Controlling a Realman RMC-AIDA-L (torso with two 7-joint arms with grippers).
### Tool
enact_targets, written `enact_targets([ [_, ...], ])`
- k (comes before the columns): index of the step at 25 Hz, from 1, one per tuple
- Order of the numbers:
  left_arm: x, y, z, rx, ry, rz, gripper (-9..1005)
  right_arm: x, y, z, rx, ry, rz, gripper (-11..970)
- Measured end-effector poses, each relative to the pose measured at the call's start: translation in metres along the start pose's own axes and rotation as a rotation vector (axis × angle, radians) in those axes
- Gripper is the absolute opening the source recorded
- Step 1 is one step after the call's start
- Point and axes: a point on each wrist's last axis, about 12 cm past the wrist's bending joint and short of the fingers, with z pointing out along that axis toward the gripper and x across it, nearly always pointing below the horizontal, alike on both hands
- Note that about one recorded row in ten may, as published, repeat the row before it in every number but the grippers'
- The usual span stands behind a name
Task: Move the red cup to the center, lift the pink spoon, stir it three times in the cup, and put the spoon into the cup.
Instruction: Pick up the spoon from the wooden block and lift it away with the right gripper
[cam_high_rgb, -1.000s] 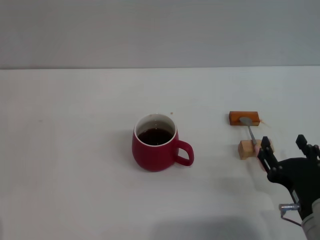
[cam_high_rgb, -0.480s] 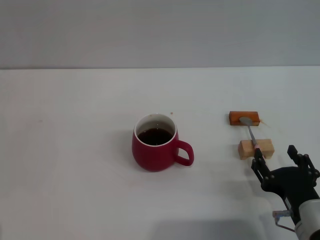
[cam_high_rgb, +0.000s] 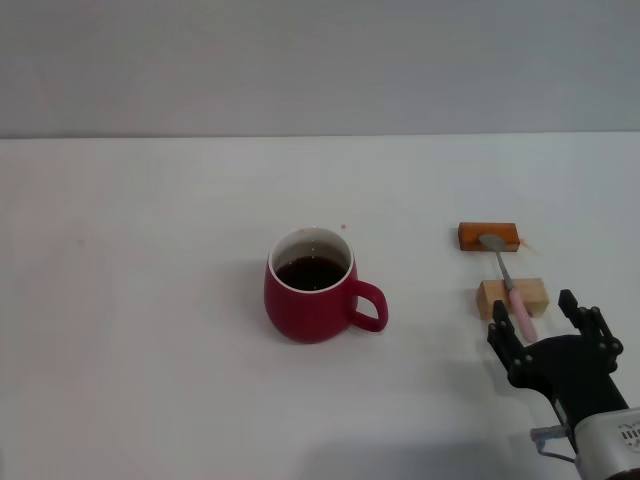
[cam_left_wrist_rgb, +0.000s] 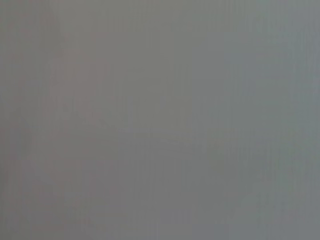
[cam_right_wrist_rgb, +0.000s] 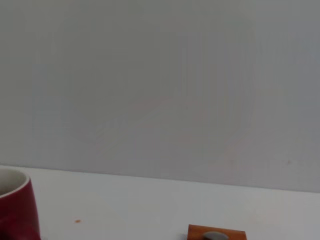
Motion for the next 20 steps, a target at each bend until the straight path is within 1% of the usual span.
enact_targets([
  [3,0.0,0.0,0.0,0.0,0.0,0.0,827,0.005,-0.004,0.003,-0.004,0.0,0.019,734],
  [15,0.001,0.0,-0.001,0.0,0.001,0.0,827,0.017,-0.007,0.008,-0.052,-0.003,0.027,734],
  [20,0.001,0.0,-0.002,-0.001,0.002,-0.001,827,0.021,-0.01,0.01,-0.064,0.004,0.049,733],
])
